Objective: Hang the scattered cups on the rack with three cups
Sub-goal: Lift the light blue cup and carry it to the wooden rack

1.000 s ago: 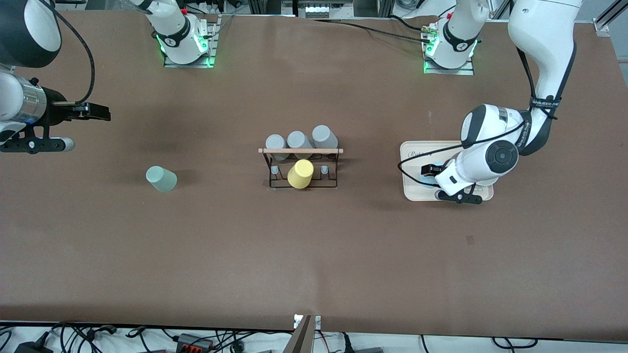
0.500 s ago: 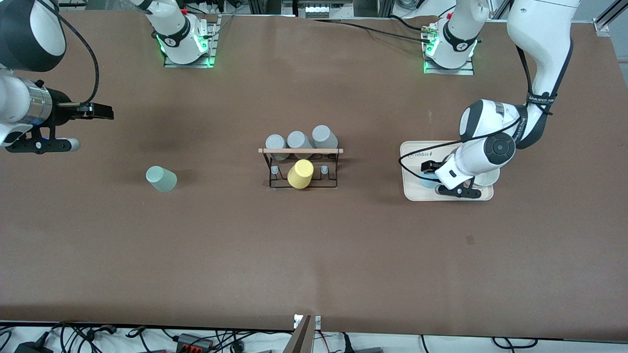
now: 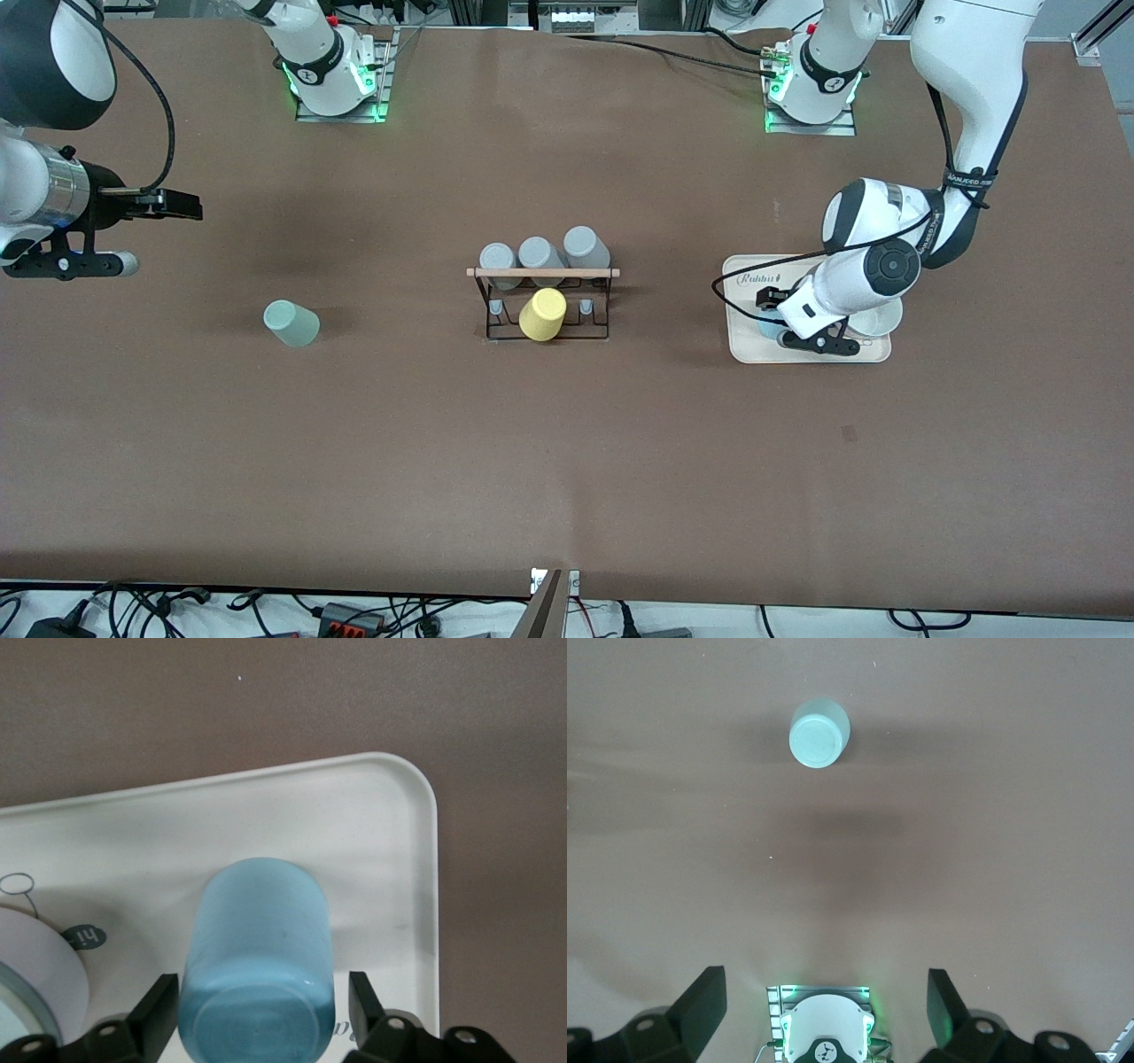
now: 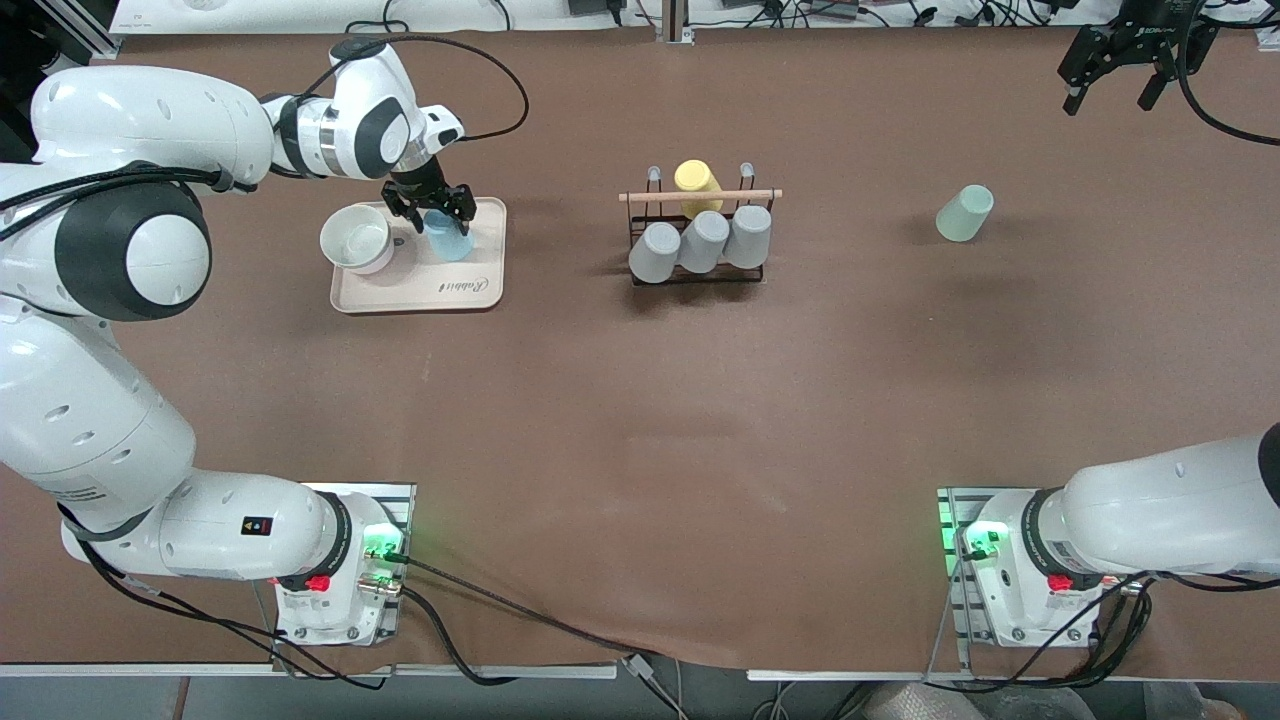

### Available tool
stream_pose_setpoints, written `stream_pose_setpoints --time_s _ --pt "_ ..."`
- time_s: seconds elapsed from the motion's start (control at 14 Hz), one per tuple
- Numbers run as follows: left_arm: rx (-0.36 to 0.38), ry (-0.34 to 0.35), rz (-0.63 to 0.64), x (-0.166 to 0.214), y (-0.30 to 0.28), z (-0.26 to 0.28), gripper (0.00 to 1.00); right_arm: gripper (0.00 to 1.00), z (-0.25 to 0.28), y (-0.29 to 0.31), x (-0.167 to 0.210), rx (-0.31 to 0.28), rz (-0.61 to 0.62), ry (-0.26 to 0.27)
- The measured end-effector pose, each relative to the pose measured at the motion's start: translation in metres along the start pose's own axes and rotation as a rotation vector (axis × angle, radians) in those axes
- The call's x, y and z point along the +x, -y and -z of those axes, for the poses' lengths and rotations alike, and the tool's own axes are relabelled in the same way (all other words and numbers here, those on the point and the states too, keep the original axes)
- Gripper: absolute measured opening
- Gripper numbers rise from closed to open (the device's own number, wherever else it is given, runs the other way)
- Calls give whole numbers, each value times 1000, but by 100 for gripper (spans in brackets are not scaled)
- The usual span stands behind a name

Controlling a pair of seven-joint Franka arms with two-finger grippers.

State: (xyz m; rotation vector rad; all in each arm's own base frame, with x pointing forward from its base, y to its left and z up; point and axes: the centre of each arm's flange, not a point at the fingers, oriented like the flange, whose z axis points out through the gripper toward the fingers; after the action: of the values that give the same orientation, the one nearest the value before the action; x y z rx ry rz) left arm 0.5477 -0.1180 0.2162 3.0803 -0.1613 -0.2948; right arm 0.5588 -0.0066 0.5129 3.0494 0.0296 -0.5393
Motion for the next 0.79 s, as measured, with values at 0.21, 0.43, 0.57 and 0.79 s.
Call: stream_pose_setpoints --time_s 0.21,0.43,0.57,0.79 --pt "0 2 4 1 -1 3 67 100 0 0 0 0 0 -2" --pt "-1 -1 16 20 -5 42 67 100 0 1 1 5 0 -5" --pt "-2 -4 10 37 -11 91 67 100 0 1 1 6 0 -5" --pt "-11 -56 -22 55 -33 158 67 100 0 1 1 7 0 -6"
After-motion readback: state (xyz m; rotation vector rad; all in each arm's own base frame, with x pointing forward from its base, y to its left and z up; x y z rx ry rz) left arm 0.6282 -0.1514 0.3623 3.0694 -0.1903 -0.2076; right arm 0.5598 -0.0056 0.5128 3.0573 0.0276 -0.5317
